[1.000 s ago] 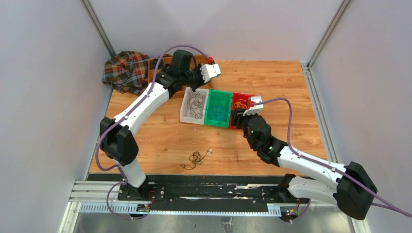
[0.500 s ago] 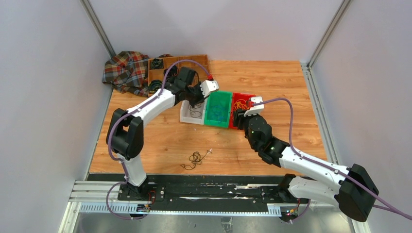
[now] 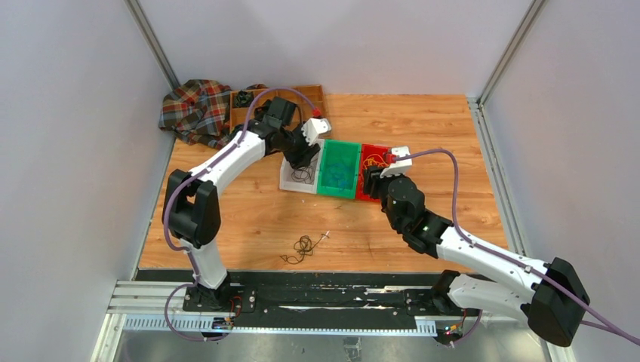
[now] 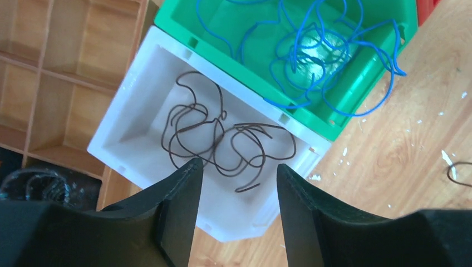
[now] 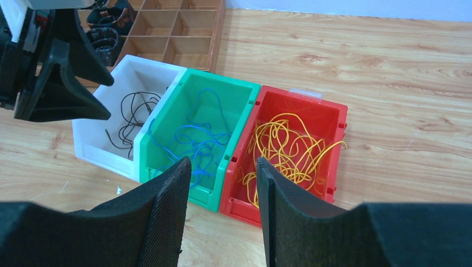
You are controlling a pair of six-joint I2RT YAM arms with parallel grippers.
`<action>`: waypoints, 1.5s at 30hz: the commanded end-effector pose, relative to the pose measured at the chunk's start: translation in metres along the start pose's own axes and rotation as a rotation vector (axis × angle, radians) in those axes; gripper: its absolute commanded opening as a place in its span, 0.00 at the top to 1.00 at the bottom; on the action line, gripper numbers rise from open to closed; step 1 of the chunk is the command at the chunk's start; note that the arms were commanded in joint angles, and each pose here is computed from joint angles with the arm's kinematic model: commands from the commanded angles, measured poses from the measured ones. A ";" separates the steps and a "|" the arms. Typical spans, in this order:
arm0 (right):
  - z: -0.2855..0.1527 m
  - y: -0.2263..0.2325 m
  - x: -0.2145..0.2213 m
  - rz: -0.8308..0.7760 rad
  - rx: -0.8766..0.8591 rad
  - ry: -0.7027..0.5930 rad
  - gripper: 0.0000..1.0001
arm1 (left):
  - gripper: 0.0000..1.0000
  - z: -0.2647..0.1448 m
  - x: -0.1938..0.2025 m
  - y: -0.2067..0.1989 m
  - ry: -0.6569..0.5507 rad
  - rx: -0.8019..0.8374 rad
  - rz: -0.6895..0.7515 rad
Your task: Untangle the cables
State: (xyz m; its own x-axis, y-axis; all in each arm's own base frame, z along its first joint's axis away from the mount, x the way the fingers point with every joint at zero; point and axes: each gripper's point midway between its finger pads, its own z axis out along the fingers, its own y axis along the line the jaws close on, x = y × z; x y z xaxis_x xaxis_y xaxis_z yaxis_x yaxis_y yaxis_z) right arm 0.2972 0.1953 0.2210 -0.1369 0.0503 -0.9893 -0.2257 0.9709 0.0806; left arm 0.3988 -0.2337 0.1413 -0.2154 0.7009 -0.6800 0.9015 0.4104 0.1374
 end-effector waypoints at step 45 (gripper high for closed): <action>-0.003 0.004 -0.017 0.045 -0.041 -0.010 0.54 | 0.99 -0.039 0.065 -0.185 0.219 0.473 0.202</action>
State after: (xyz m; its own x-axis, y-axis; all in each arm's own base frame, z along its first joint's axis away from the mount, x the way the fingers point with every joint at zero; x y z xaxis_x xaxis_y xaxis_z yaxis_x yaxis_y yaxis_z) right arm 0.2920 0.1858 0.2176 -0.1716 0.0428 -0.9842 -0.2060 0.9754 0.0784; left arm 0.1876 -0.2375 0.0465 -0.0662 0.8916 -0.4480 0.9668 -0.0538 -0.2499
